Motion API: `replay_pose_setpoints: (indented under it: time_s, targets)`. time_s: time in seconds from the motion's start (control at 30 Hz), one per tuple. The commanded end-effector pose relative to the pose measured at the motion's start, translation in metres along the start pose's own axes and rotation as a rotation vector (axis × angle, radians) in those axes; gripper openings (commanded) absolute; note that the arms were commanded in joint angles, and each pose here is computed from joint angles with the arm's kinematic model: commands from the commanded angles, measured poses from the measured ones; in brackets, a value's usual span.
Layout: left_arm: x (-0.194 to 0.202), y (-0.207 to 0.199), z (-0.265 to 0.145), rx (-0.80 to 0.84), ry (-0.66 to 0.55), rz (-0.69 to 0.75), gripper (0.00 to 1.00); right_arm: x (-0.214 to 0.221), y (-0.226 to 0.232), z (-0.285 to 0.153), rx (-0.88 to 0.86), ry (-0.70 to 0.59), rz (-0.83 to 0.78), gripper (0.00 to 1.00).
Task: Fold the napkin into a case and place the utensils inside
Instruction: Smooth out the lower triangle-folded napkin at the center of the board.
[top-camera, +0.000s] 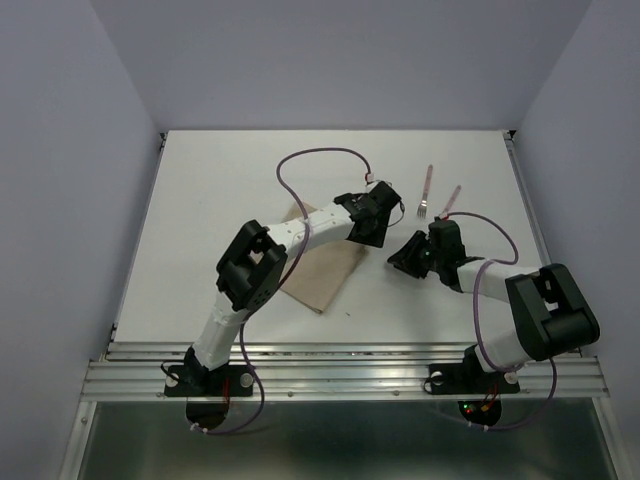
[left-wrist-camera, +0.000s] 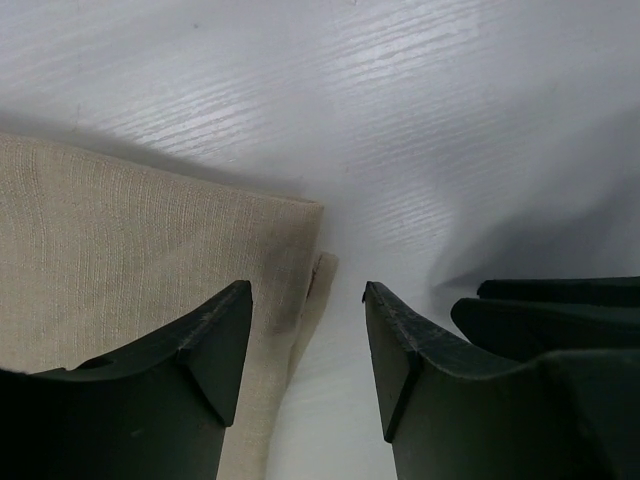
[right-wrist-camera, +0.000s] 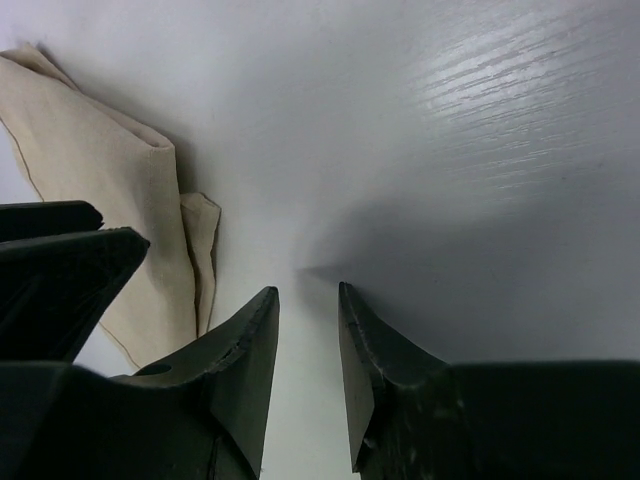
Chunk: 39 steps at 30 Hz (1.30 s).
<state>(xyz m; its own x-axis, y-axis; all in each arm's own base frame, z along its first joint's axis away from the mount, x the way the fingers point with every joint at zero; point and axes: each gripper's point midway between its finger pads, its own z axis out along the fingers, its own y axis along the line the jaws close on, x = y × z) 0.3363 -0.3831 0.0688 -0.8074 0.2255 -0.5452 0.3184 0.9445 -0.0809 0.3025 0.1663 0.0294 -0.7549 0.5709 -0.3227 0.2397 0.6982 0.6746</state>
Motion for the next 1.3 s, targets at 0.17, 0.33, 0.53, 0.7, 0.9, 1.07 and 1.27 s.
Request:
replay_pose_setpoints:
  time_s: [0.17, 0.33, 0.53, 0.7, 0.9, 1.07, 1.27]
  targets:
    - [-0.003, 0.008, 0.007, -0.077, -0.009, 0.037, 0.55, -0.001, 0.0, -0.003, -0.025, -0.007, 0.008, 0.36]
    - [0.004, 0.009, 0.017, -0.089, 0.01, 0.047, 0.51, -0.001, 0.005, -0.002, -0.047, 0.003, 0.011, 0.37]
    - [0.006, 0.011, 0.016, -0.1, 0.014, 0.049, 0.25, 0.003, 0.017, 0.0, -0.121, 0.03, 0.019, 0.38]
    - [-0.003, 0.008, 0.001, -0.059, -0.01, 0.04, 0.1, 0.01, 0.025, 0.009, -0.169, 0.067, 0.04, 0.44]
    - [-0.004, 0.014, -0.008, -0.008, -0.008, 0.005, 0.0, 0.019, 0.036, 0.022, -0.196, 0.099, 0.05, 0.45]
    - [-0.007, 0.015, -0.016, 0.029, -0.014, -0.015, 0.0, 0.029, 0.038, 0.036, -0.189, 0.13, 0.06, 0.45]
    - [-0.012, 0.014, -0.023, 0.059, -0.025, -0.025, 0.0, 0.031, 0.041, 0.044, -0.184, 0.134, 0.056, 0.43]
